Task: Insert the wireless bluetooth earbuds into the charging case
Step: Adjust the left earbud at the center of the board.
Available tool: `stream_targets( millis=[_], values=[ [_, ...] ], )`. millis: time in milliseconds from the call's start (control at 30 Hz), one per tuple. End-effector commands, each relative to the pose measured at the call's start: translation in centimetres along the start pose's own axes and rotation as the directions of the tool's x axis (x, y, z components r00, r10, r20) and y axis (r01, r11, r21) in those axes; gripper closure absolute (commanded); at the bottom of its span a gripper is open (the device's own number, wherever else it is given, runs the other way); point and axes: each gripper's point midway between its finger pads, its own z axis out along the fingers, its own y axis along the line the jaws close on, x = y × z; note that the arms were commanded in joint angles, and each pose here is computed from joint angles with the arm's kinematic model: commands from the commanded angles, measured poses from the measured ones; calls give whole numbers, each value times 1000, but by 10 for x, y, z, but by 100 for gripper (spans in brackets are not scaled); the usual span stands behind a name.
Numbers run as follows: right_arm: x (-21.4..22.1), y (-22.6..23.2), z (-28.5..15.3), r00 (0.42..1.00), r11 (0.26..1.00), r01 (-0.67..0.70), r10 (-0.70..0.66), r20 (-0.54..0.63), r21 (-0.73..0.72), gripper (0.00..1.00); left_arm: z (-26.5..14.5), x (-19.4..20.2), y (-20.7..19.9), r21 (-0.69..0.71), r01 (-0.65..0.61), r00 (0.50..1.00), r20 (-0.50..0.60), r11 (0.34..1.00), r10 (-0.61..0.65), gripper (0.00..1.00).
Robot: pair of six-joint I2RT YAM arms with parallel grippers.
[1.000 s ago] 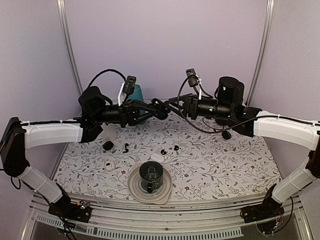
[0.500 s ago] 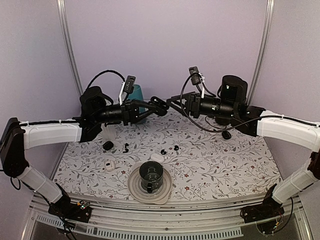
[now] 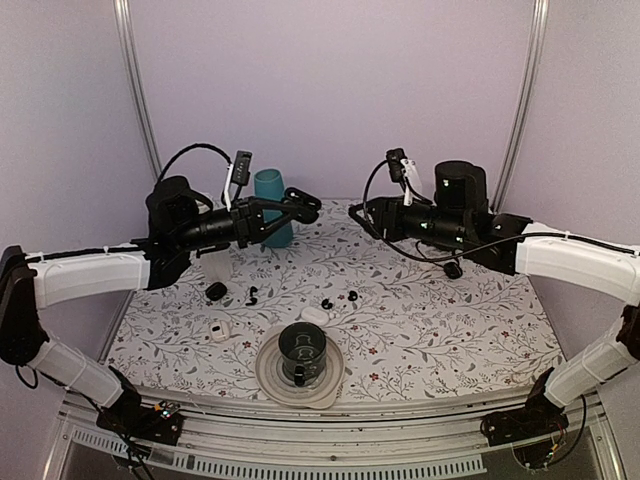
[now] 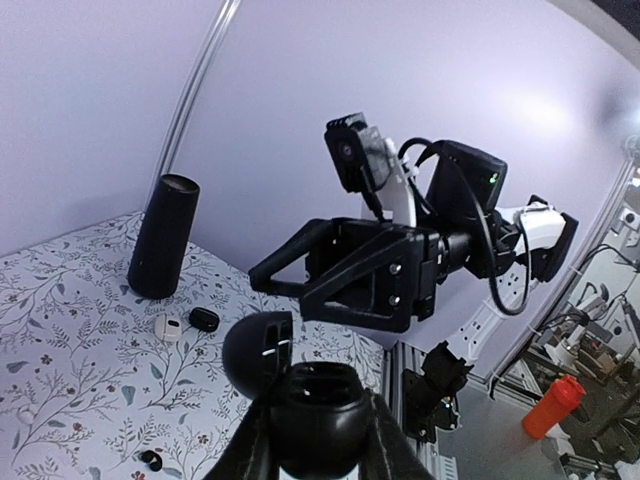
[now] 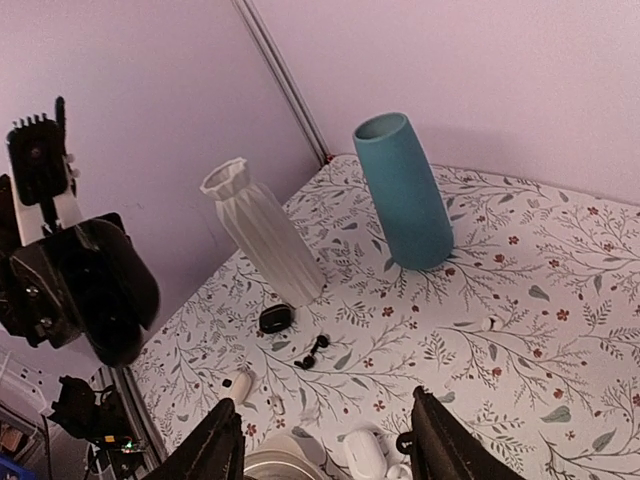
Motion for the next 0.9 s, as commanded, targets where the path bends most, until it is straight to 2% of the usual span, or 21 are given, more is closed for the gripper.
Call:
stream_targets(
  millis=[0,233,367,867],
  values=[
    [38,-43,11,994,984,-1,21,-110,181,45,-9,-9,4,-49,-34,999,28,998,36,100],
    [98,-93,28,951,936,-61,160,-265,346,58,-12,-11,4,-68,-45,999,25,997,47,100],
    [134,-108,37,914,921,-98,233,-332,377,62,-13,-10,5,-74,-42,999,21,996,43,100],
    [205,-141,73,844,890,-125,328,-424,439,71,-13,-12,6,-82,-44,999,20,996,46,100]
  ],
)
